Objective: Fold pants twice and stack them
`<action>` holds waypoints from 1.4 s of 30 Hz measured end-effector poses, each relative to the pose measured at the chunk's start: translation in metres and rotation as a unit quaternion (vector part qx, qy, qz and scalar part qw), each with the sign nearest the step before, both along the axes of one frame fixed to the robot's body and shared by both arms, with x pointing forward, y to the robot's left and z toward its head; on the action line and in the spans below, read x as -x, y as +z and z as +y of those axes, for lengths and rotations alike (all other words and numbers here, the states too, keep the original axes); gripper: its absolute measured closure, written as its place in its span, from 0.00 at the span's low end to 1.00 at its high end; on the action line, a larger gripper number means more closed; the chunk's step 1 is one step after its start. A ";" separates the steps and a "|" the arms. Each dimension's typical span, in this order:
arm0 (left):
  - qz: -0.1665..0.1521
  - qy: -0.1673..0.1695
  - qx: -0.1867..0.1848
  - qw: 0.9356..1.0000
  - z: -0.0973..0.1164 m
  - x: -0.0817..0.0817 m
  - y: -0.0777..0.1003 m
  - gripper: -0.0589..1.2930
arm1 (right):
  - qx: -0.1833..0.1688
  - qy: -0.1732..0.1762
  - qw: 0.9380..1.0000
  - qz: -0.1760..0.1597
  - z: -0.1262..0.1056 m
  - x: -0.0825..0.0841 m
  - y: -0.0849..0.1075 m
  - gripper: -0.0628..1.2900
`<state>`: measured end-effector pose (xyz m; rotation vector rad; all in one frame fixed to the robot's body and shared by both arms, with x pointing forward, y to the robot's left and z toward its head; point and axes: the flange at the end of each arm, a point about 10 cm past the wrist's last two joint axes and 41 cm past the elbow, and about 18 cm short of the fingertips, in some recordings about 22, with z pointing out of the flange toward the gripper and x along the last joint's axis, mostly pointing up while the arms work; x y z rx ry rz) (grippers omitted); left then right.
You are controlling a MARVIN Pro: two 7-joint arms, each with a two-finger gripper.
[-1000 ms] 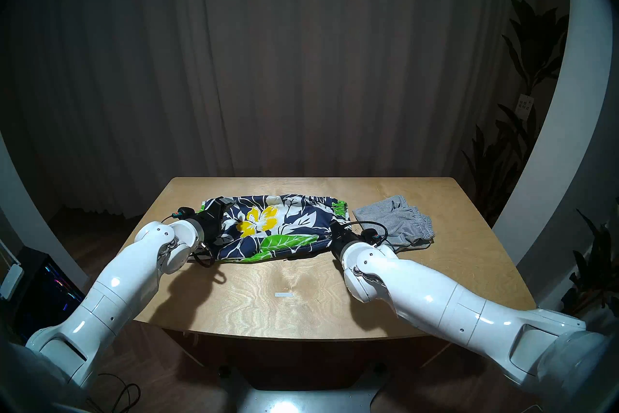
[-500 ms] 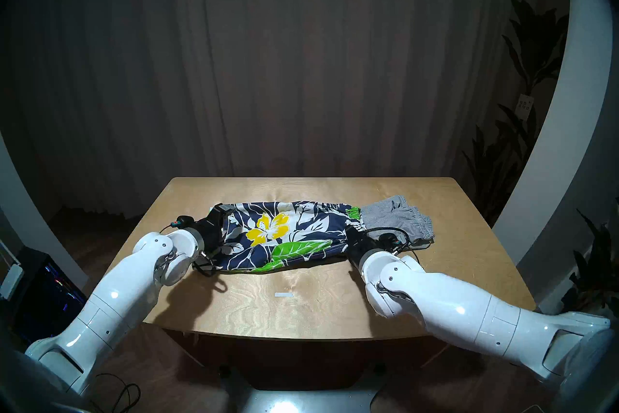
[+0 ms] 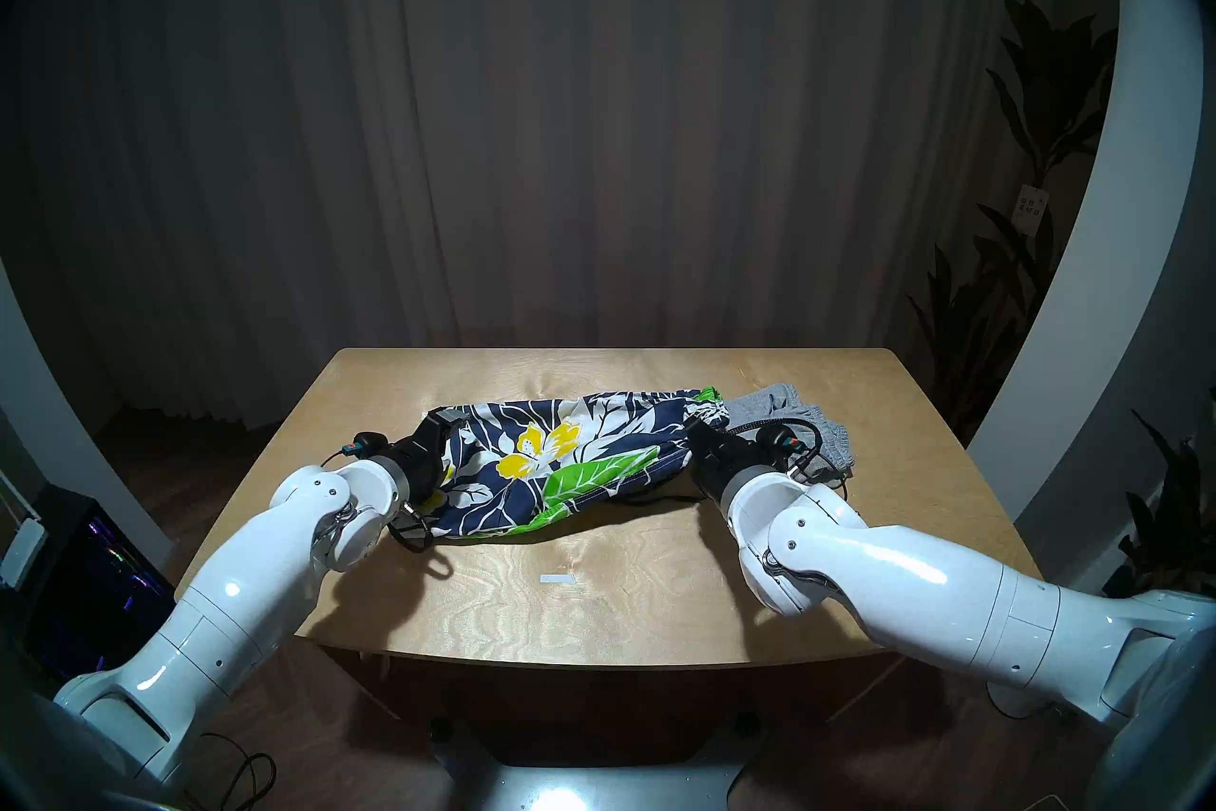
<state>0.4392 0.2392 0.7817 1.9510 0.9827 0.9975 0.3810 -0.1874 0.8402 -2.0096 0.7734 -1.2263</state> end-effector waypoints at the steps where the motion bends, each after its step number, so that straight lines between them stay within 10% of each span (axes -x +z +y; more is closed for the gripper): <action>1: 0.000 0.000 0.000 1.000 0.000 0.000 0.000 0.06 | 0.003 0.004 1.000 0.000 0.000 0.000 0.001 0.98; 24: -0.007 0.014 0.000 1.000 -0.005 0.001 -0.001 0.06 | 0.085 0.130 0.987 -0.044 0.018 -0.037 0.033 0.98; 42: -0.013 0.024 0.005 1.000 -0.002 0.008 -0.003 0.06 | 0.182 0.258 0.946 -0.072 0.043 -0.066 0.054 0.98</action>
